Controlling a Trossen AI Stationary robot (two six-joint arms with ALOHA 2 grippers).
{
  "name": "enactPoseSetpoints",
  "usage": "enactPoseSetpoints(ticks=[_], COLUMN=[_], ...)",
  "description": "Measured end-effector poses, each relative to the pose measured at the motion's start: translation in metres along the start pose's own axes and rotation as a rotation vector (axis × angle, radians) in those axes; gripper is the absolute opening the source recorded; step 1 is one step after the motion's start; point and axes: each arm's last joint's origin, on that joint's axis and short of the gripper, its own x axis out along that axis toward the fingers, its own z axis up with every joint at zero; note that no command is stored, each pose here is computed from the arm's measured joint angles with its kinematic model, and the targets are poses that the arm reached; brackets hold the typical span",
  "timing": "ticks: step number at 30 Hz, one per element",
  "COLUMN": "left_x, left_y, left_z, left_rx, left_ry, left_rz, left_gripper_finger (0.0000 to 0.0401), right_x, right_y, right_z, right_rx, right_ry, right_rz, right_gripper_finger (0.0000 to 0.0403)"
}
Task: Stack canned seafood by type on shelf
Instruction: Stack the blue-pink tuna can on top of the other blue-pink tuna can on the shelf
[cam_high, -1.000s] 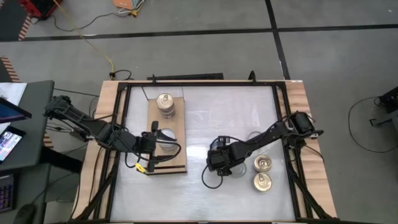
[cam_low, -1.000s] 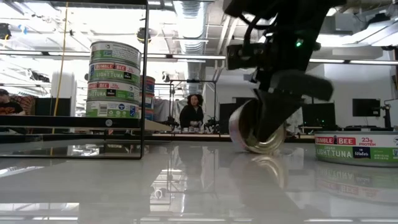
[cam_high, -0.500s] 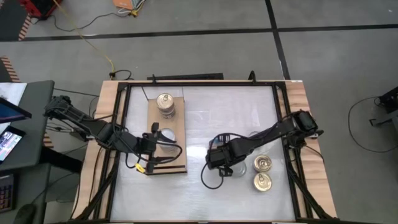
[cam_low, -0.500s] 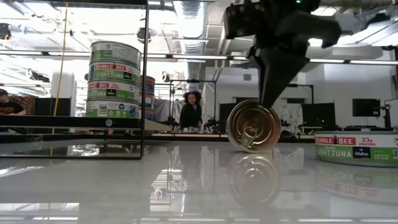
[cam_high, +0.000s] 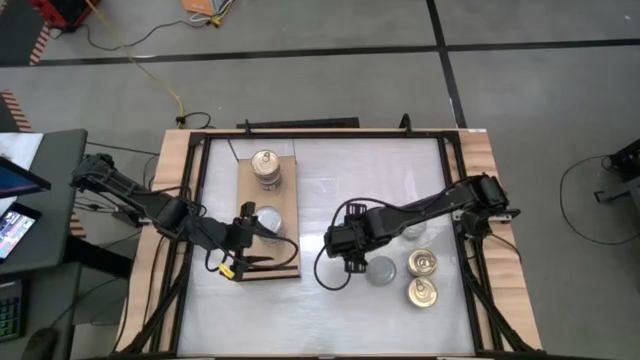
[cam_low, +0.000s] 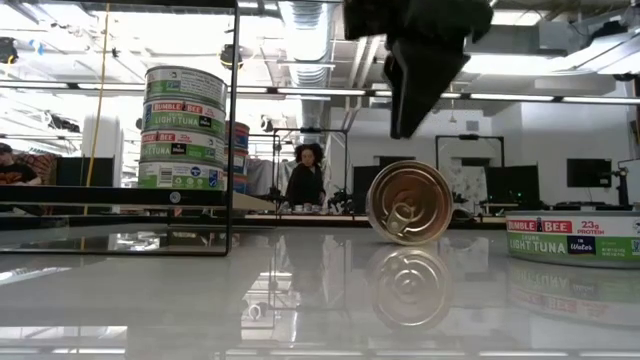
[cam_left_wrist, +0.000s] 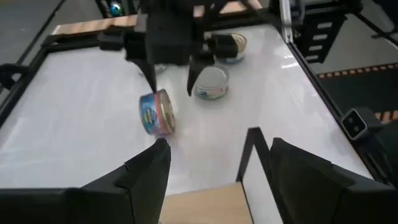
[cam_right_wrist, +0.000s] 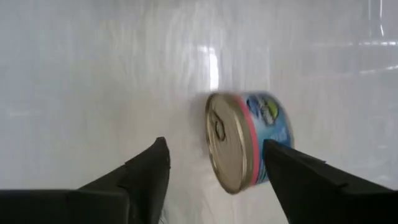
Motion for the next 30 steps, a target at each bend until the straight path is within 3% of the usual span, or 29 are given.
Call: enactPoseSetpoints(ticks=[6, 13, 18, 22, 30], left_x=[0.0, 0.0, 0.0, -0.001, -0.001], left_y=[0.0, 0.001, 0.001, 0.002, 0.003], left_z=[-0.007, -0.007, -0.007, -0.011, -0.014], left_rx=[-0.008, -0.017, -0.008, -0.013, -0.042], left_ry=[0.07, 0.07, 0.073, 0.103, 0.129], left_rz=[-0.008, 0.006, 0.007, 0.018, 0.06], left_gripper_finger=[0.0261, 0.0261, 0.0261, 0.0261, 0.0261], right_x=[-0.001, 0.013, 0.024, 0.035, 0.059], right_y=[-0.008, -0.044, -0.062, -0.065, -0.051], right_z=[0.005, 0.011, 0.013, 0.012, -0.013], right_rx=[-0.03, -0.013, 0.039, 0.084, 0.056], right_ry=[-0.009, 0.028, 0.042, 0.026, 0.136], right_rz=[-0.01, -0.015, 0.135, 0.217, 0.21], right_gripper_finger=[0.031, 0.0301, 0.0296, 0.0296, 0.0295])
